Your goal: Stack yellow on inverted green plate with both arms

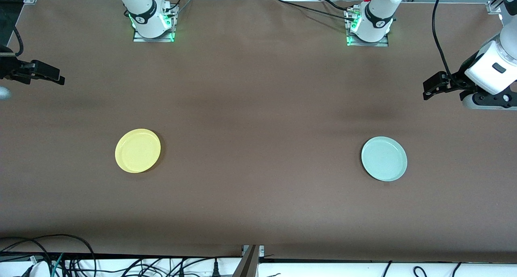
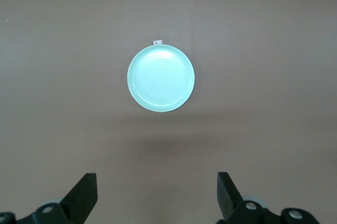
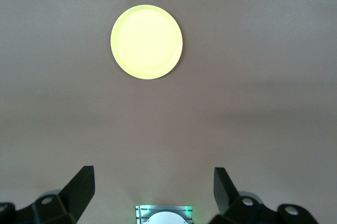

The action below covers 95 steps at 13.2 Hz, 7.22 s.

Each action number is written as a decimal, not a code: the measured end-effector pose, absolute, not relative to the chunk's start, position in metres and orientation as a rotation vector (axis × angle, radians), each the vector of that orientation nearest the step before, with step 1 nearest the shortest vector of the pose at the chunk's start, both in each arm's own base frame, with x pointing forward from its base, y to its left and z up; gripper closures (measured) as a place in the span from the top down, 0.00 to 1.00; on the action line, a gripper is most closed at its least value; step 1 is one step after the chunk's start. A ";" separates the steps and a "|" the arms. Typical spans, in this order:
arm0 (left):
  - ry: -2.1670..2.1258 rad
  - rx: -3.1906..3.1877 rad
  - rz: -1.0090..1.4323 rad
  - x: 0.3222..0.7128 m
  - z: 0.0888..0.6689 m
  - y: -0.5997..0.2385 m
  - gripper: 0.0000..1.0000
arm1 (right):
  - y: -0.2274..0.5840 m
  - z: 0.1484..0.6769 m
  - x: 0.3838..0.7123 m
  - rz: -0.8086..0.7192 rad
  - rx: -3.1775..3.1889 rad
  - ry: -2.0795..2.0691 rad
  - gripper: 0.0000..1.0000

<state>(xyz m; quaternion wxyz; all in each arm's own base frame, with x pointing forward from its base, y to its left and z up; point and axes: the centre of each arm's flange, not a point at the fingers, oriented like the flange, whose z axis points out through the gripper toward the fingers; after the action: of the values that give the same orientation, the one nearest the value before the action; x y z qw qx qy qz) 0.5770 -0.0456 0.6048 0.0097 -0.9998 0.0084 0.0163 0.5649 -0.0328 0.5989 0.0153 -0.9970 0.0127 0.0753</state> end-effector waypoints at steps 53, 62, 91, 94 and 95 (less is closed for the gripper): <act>0.004 -3.122 0.142 0.658 0.207 0.051 0.03 | -0.060 0.597 0.564 0.224 -3.048 0.130 1.00; 0.323 -3.000 0.102 0.688 0.361 -0.111 0.03 | -0.055 0.595 0.566 0.233 -3.052 0.116 1.00; 0.914 -1.665 -0.406 0.453 0.209 -0.556 0.32 | -0.088 0.223 0.670 0.309 -2.969 0.332 1.00; 0.878 -1.713 -0.495 0.424 0.199 -0.577 0.66 | -0.085 0.198 0.657 0.292 -2.944 0.272 1.00; 0.857 -1.744 -0.523 0.412 0.197 -0.584 0.77 | -0.085 0.192 0.653 0.296 -2.939 0.241 1.00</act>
<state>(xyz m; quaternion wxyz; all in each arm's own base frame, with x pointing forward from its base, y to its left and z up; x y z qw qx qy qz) 0.4119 -0.5841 0.1968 0.5350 -0.7321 0.3599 -0.2198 0.6528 -0.0851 0.1921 0.0889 -0.9877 0.0809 0.0996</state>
